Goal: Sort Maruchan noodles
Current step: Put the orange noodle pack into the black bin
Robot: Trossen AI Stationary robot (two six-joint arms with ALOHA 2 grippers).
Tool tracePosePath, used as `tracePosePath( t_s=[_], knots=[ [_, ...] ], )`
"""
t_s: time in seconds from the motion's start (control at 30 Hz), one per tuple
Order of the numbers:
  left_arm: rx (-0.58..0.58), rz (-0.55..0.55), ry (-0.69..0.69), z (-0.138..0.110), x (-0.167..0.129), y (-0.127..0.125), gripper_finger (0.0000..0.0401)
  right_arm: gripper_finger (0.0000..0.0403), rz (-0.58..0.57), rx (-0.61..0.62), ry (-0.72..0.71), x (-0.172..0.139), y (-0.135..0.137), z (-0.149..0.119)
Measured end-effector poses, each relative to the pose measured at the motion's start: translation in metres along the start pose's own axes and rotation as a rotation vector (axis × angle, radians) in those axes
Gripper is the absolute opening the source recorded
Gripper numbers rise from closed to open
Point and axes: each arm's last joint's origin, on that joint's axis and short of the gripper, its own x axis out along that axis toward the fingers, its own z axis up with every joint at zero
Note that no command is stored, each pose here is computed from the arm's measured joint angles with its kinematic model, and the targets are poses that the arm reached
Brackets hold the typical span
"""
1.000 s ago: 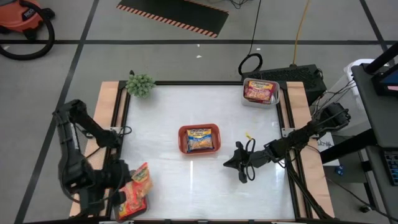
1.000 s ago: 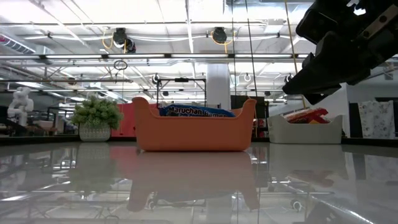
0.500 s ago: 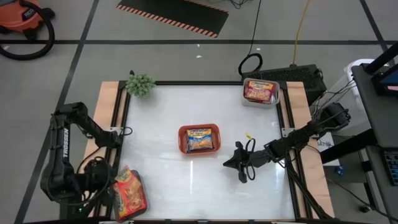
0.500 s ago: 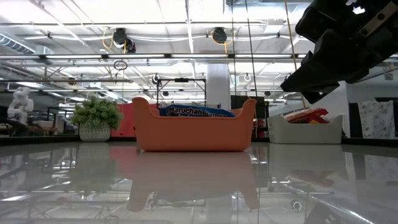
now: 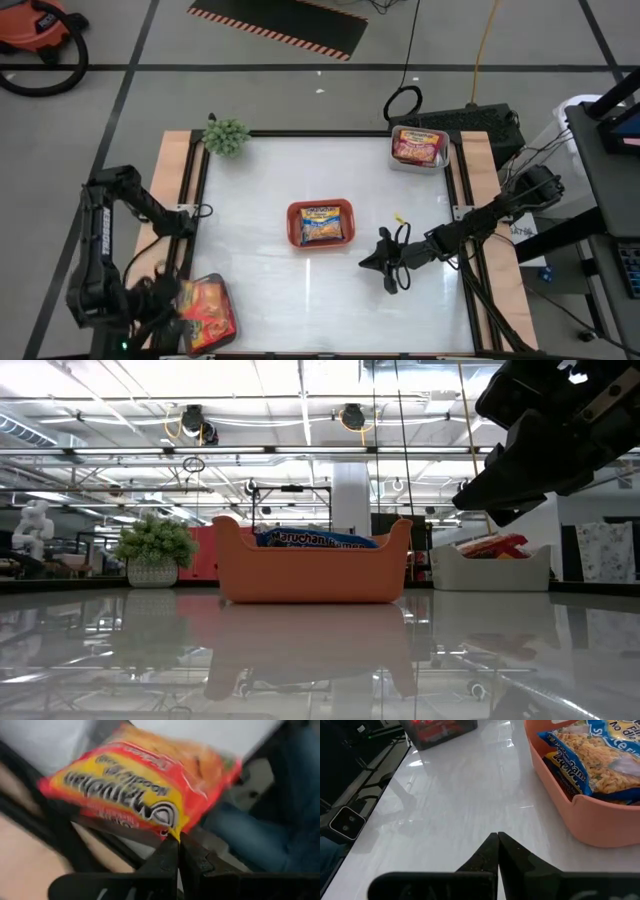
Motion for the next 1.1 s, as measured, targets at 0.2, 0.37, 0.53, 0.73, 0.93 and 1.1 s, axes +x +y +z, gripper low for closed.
tracePosePath(
  t_s=[0.2, 0.37, 0.53, 0.73, 0.93, 1.1],
  knots=[
    [0.051, -0.073, 0.051, -0.012, 0.010, -0.012, 0.0005, 0.0000, 0.002, 0.001, -0.001, 0.000, 0.000, 0.000],
    [0.070, -0.085, 0.047, -0.021, 0.021, -0.020, 0.0005, 0.0000, 0.005, 0.002, -0.004, 0.000, 0.000, 0.001],
    [0.070, -0.113, 0.055, -0.029, 0.031, -0.028, 0.0039, 0.0000, 0.005, 0.003, -0.006, 0.000, 0.000, 0.001],
    [0.070, -0.112, 0.065, -0.035, 0.038, -0.032, 0.0109, 0.0000, 0.008, 0.004, -0.012, 0.000, 0.001, 0.001],
    [0.103, -0.111, 0.059, -0.033, 0.039, -0.033, 0.0130, 0.0000, 0.009, 0.002, -0.013, 0.000, 0.001, 0.001],
    [0.215, -0.207, -0.131, -0.021, 0.042, -0.043, 0.0131, 0.0000, 0.010, 0.000, -0.016, 0.000, 0.001, 0.002]
  ],
)
